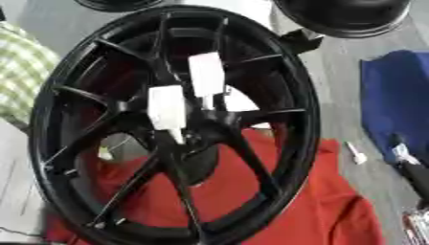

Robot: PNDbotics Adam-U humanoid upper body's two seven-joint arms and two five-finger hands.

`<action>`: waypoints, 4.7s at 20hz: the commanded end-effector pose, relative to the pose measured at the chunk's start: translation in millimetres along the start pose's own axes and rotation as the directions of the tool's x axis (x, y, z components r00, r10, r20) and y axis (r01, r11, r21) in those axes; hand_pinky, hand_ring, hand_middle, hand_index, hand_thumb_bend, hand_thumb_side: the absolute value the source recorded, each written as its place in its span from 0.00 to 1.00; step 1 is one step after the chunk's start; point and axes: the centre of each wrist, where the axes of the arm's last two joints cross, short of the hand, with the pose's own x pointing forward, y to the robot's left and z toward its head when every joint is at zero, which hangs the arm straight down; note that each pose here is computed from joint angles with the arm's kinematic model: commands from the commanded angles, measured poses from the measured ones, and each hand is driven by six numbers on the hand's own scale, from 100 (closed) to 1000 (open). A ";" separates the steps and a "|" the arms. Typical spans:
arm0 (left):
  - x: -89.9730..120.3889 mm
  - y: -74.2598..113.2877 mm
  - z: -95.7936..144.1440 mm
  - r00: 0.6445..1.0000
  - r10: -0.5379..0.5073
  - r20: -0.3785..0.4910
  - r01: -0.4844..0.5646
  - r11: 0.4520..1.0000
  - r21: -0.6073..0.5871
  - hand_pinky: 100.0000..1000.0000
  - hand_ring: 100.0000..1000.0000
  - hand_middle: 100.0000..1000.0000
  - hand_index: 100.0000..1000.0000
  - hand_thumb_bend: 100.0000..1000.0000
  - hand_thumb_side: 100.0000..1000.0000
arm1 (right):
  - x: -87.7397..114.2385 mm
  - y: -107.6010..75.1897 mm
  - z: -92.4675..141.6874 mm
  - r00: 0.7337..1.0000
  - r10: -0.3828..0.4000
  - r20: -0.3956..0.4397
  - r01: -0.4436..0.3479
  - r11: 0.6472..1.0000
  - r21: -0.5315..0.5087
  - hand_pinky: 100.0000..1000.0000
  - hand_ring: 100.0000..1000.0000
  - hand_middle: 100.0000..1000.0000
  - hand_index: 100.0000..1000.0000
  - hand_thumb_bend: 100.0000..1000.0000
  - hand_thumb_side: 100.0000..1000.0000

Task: Pull the pin out of the wheel hub.

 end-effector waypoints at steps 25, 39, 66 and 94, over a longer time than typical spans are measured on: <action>44.0 -32.2 -32.1 0.970 -0.221 0.104 0.240 0.781 -0.576 0.77 0.72 0.70 0.83 0.12 0.74 | 3.6 -6.0 -5.8 1.000 0.012 0.026 -0.012 1.000 0.006 0.61 0.76 0.61 0.71 0.63 0.17; 54.3 -66.3 -40.9 0.956 -0.260 0.136 0.274 0.624 -0.732 0.79 0.73 0.70 0.82 0.22 0.60 | 3.3 -5.5 -5.2 1.000 0.013 0.025 -0.014 1.000 0.011 0.61 0.76 0.61 0.71 0.63 0.17; 34.7 -98.4 -30.1 0.926 -0.378 -0.014 0.228 0.586 -0.777 0.81 0.75 0.70 0.85 0.44 0.59 | 5.5 -1.2 -4.6 1.000 0.003 0.028 -0.004 1.000 0.027 0.61 0.76 0.61 0.71 0.63 0.17; -11.8 -127.0 -42.5 0.895 -0.418 -0.155 0.116 0.554 -0.824 0.76 0.73 0.69 0.82 0.40 0.61 | 8.3 4.4 -3.1 0.999 -0.013 0.030 0.012 0.999 0.035 0.61 0.76 0.61 0.71 0.63 0.17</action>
